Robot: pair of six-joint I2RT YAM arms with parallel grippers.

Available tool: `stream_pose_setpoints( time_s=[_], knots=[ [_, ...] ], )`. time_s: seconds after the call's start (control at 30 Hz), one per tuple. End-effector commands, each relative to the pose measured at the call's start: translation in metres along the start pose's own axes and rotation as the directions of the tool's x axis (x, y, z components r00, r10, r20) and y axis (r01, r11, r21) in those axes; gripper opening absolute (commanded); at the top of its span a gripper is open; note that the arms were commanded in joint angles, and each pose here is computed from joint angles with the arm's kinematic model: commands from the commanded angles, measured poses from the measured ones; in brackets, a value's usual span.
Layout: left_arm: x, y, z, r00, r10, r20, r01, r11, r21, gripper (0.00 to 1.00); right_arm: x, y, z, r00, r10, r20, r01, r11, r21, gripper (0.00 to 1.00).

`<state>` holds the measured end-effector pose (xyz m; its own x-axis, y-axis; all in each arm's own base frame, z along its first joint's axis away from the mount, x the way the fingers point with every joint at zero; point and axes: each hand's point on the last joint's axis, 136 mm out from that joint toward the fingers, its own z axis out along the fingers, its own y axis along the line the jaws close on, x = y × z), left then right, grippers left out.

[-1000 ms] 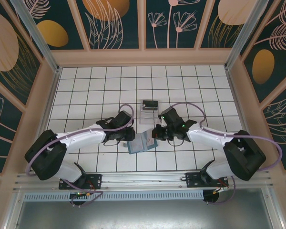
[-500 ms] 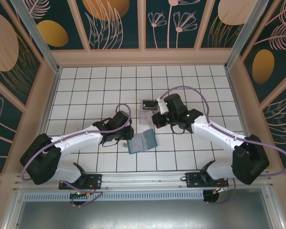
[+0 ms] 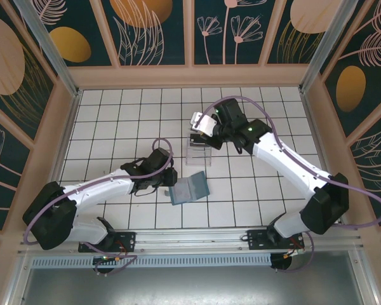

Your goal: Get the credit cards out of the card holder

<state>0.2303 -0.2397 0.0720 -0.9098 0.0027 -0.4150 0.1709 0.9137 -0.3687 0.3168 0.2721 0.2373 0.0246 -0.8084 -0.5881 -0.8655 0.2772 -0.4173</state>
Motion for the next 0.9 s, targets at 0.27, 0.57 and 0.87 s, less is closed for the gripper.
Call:
stream_pose_setpoints(
  time_s=[0.27,0.57,0.87],
  knots=[
    [-0.005,0.0,-0.006,0.999,0.023,0.025,-0.023,1.0,-0.008,0.2,0.028,0.009,0.027,0.942,-0.267,-0.201,0.213,0.943,-0.256,0.0],
    [-0.006,0.002,-0.008,0.999,0.031,0.03,-0.031,0.999,-0.017,0.2,0.038,-0.003,0.062,0.932,-0.263,-0.248,0.17,0.925,-0.34,0.0],
    [-0.003,0.004,-0.004,0.999,0.035,0.015,-0.034,0.999,-0.027,0.2,0.05,0.011,0.078,0.94,-0.231,-0.249,0.102,0.891,-0.443,0.0]
  ],
)
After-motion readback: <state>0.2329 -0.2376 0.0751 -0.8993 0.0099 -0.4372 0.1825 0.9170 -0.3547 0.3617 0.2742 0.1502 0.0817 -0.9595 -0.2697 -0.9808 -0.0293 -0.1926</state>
